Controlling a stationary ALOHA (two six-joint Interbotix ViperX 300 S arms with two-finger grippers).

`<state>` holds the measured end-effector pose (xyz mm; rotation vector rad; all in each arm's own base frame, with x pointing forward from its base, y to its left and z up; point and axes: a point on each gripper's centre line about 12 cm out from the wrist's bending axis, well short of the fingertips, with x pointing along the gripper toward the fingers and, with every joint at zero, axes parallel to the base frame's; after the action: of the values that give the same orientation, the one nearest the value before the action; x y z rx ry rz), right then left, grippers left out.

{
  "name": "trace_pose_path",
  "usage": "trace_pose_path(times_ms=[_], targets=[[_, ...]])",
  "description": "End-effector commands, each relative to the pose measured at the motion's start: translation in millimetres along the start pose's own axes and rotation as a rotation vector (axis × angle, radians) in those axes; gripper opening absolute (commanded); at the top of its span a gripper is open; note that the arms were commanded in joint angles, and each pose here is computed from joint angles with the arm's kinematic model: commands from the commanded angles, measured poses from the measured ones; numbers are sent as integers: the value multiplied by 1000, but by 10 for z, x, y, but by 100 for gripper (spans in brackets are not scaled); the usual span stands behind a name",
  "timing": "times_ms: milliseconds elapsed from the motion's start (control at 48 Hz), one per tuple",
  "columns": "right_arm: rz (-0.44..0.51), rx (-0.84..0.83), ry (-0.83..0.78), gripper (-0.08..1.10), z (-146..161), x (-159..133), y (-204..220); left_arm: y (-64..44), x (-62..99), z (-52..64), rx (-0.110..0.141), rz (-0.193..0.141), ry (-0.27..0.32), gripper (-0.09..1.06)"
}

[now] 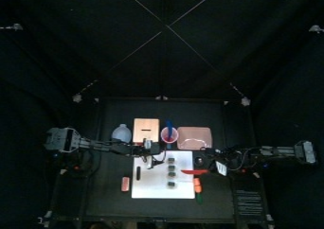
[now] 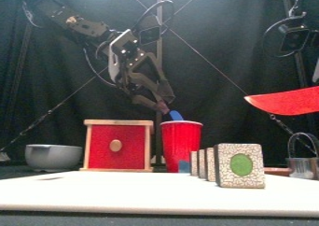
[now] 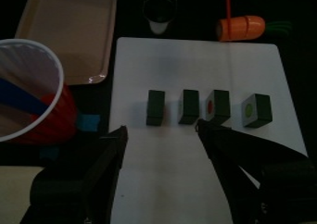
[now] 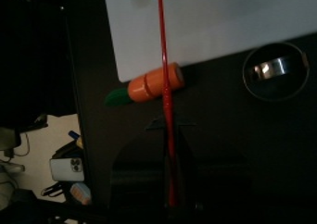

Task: Place sushi on board then cut the sushi with the knife then place the pieces on the plate
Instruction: Place the 4 sushi pieces on the plate

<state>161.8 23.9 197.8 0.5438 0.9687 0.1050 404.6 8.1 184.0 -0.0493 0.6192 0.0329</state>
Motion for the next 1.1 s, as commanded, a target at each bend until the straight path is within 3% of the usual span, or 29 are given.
trace_pose_path(times_ms=[21,438,646,812,938,1104], targets=[[-8,45,38,43,-24,-47,-51,2,-41,121,-1,0,-43,94],[-61,90,95,72,-117,-54,-199,85,-32,58,-11,17,-27,94],[-115,78,73,76,-43,-118,-265,161,-33,28,-20,33,-20,94],[-148,44,-36,77,204,-252,-240,254,-41,-29,-36,52,-8,94],[-200,-8,-211,77,501,-364,-245,346,-42,-65,-50,71,0,94],[-239,-38,-346,78,749,-342,-289,423,-62,-98,-59,87,6,94]])
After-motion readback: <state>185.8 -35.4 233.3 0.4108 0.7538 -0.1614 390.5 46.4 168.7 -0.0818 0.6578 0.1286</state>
